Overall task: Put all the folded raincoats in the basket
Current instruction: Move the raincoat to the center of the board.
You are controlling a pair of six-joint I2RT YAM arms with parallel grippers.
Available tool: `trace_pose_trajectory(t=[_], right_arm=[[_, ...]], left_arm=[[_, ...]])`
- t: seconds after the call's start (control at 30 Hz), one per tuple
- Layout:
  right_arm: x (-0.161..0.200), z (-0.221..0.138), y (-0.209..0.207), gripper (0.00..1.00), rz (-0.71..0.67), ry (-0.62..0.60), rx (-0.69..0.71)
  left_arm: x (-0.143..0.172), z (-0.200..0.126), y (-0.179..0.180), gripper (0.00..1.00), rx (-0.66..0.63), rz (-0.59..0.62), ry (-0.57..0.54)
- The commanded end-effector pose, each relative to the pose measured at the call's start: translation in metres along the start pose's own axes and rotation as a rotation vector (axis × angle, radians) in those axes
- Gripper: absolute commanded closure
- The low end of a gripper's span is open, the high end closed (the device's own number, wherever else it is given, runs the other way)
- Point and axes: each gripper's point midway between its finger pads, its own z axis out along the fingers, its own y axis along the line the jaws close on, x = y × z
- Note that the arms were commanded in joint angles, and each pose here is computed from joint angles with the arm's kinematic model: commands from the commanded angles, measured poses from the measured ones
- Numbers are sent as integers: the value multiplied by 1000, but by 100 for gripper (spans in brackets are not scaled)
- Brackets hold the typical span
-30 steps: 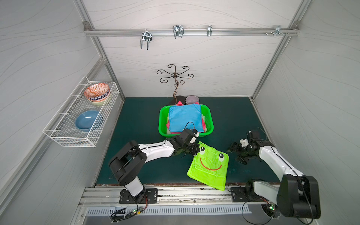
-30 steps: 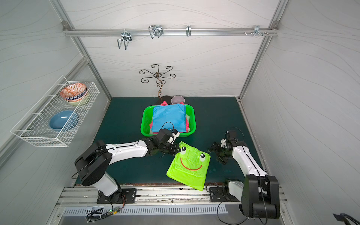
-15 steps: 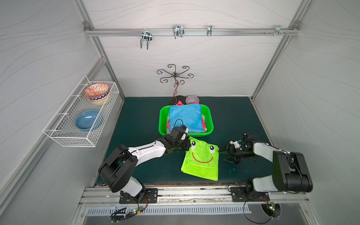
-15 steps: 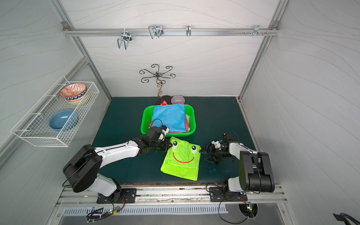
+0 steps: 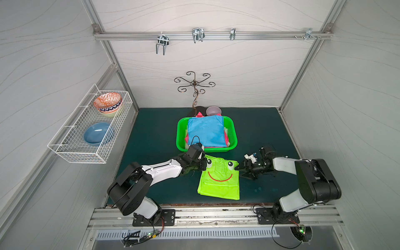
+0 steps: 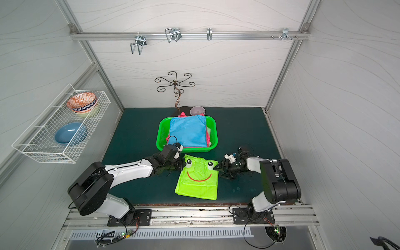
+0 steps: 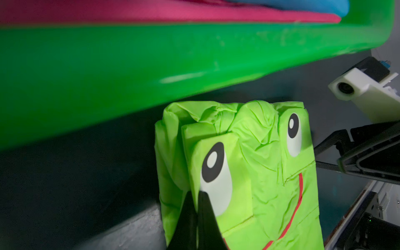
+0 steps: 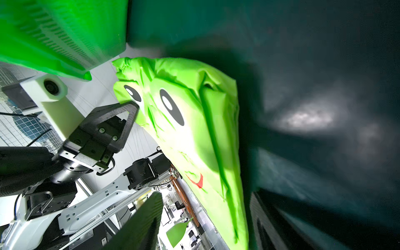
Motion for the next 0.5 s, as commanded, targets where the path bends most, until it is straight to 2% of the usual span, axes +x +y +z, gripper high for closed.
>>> trace_pose_trajectory(t=[0.0, 0.1, 0.2, 0.3, 0.47], right_arm=[[-15, 2, -16, 29, -30, -44, 121], [-27, -9, -11, 29, -104, -62, 219], [-36, -18, -13, 30, -200, -59, 366], [-38, -5, -3, 30, -253, -36, 349], [-34, 24, 2, 31, -387, 50, 421]], left_arm=[[-4, 1, 28, 100, -164, 19, 15], [4, 0, 53, 100, -279, 34, 51], [9, 2, 51, 100, -241, 31, 43], [8, 3, 48, 100, -217, 58, 25], [17, 11, 55, 100, -223, 88, 41]])
